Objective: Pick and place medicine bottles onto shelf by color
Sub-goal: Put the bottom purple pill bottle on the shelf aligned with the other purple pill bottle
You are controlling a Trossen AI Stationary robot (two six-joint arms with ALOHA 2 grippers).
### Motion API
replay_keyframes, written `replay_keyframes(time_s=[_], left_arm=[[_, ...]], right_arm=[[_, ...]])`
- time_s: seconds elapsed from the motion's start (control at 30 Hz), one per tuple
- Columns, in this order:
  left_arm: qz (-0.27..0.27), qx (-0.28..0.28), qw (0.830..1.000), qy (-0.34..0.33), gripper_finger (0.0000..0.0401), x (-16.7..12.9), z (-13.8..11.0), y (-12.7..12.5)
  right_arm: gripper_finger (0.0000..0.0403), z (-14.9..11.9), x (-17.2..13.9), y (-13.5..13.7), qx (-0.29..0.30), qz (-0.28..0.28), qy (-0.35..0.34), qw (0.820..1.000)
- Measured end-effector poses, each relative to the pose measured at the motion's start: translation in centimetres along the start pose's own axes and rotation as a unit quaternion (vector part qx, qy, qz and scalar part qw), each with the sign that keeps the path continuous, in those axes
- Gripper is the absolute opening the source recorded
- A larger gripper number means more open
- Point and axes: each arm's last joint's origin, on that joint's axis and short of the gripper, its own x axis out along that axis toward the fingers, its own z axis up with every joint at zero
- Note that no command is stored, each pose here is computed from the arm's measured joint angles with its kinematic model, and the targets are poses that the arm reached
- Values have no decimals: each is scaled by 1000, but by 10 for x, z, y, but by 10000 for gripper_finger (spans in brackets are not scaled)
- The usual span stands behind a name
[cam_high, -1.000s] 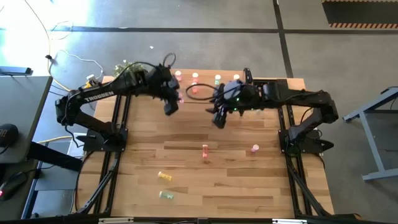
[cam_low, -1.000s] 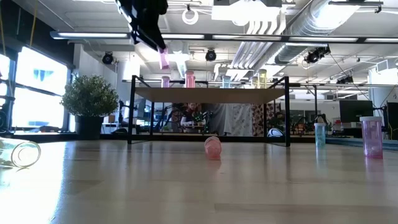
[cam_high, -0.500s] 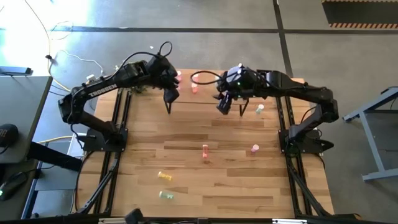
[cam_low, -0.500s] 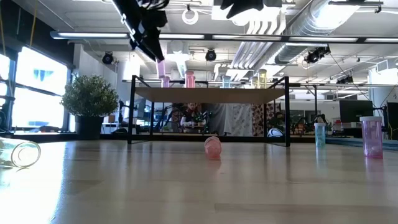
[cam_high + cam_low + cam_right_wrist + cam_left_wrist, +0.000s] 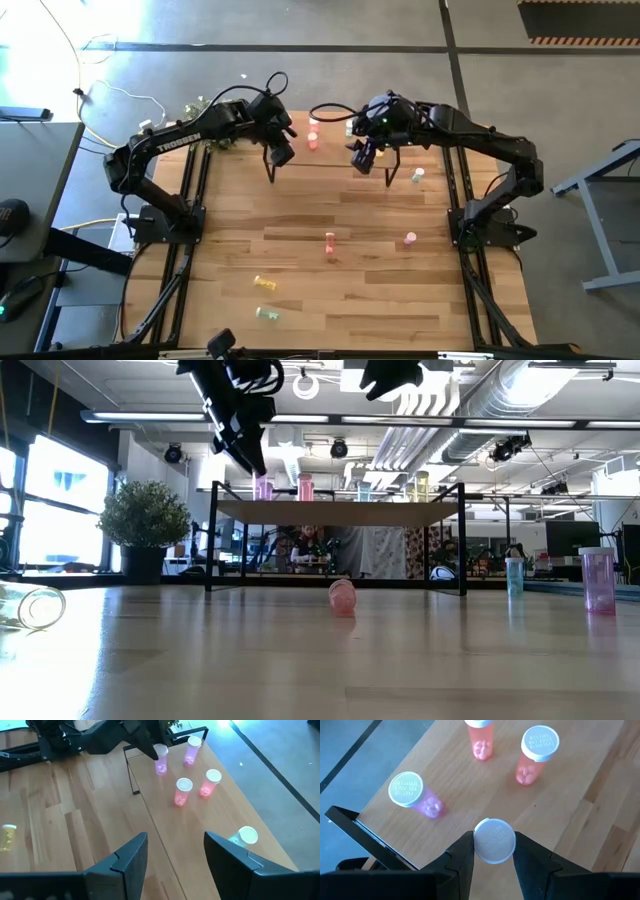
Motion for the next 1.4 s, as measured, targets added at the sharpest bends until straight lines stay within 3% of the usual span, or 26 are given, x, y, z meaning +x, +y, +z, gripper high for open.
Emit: replay_keyframes(time_s=[1.07,1.4], left_arm=[[12,35,999,4,111,10,2,3],[13,35,999,5,135,10,2,3]], right_arm=[[186,0,0,0,1,0,0,1000],[186,0,0,0,3,0,0,1000]])
